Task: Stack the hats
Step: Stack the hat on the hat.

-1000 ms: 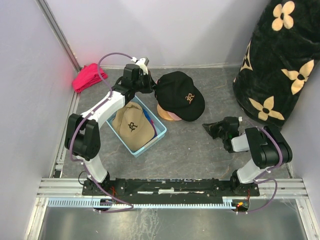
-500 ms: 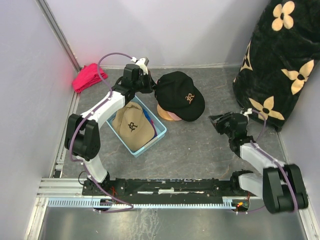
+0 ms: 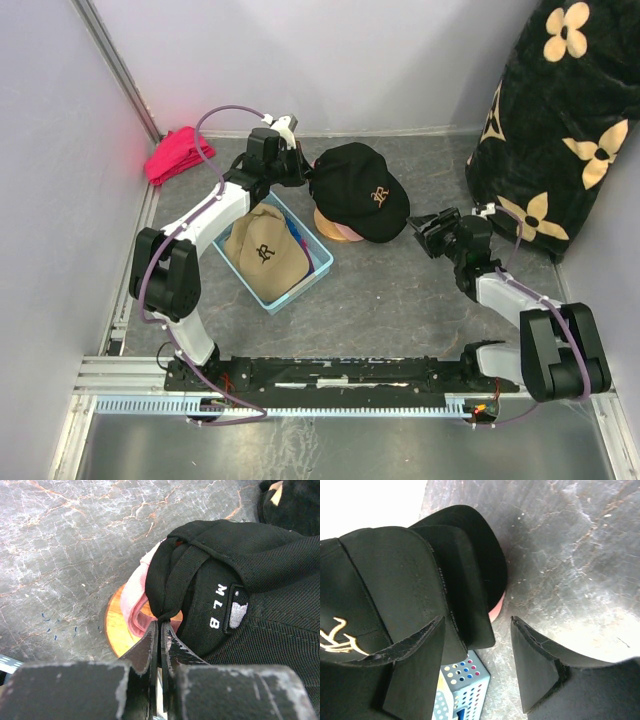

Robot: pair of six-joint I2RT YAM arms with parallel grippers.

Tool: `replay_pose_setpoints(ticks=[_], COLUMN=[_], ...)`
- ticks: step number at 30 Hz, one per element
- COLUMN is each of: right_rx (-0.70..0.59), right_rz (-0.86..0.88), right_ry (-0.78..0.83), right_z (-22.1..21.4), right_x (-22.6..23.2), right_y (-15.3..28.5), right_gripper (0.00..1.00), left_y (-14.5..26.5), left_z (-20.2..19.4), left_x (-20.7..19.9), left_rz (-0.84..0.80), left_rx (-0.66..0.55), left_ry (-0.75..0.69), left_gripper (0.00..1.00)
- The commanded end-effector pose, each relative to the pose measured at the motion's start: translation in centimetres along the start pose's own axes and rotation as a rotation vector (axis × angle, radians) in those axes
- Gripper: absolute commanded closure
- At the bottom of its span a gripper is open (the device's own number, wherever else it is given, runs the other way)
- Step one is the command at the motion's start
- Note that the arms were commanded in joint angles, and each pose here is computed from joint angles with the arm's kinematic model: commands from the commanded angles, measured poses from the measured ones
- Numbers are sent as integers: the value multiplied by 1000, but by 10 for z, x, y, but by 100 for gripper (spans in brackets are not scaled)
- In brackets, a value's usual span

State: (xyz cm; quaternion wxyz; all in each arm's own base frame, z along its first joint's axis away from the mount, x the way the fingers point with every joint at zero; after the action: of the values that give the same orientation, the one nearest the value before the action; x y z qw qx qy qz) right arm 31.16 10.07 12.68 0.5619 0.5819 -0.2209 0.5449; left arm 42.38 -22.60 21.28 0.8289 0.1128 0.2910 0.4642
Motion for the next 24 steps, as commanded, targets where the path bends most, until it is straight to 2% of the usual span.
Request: replay_pose_setpoints(ticks=[1, 11, 24], right_rx=[-8, 21, 40], right_rz=[184, 229, 433], right_ry=[-14, -61, -125], right_z=[5, 3, 3], right_x=[36, 38, 56], right_y=[-1, -17, -27], right_gripper=[37, 37, 41], left_y=[4, 4, 3], left_z=[-6, -5, -6], left_x=[2, 3, 4], left_rz=[23, 27, 34], left_rx=[35, 37, 46], left_ry=[20, 15, 11], left_gripper=[97, 97, 97])
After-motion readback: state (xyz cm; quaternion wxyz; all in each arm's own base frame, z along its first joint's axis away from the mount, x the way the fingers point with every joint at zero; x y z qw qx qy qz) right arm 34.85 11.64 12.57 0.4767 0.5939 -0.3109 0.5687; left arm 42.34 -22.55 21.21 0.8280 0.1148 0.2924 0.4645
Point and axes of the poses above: each gripper's point midway between its finger pads, its own y axis back along the fingers, its own x axis along the line the jaws close on, z = x × y, the point moved 4 cm from there along y, back along the fingers, and after that the axes turned 5 degrees about -y, right-handed, at the moved point
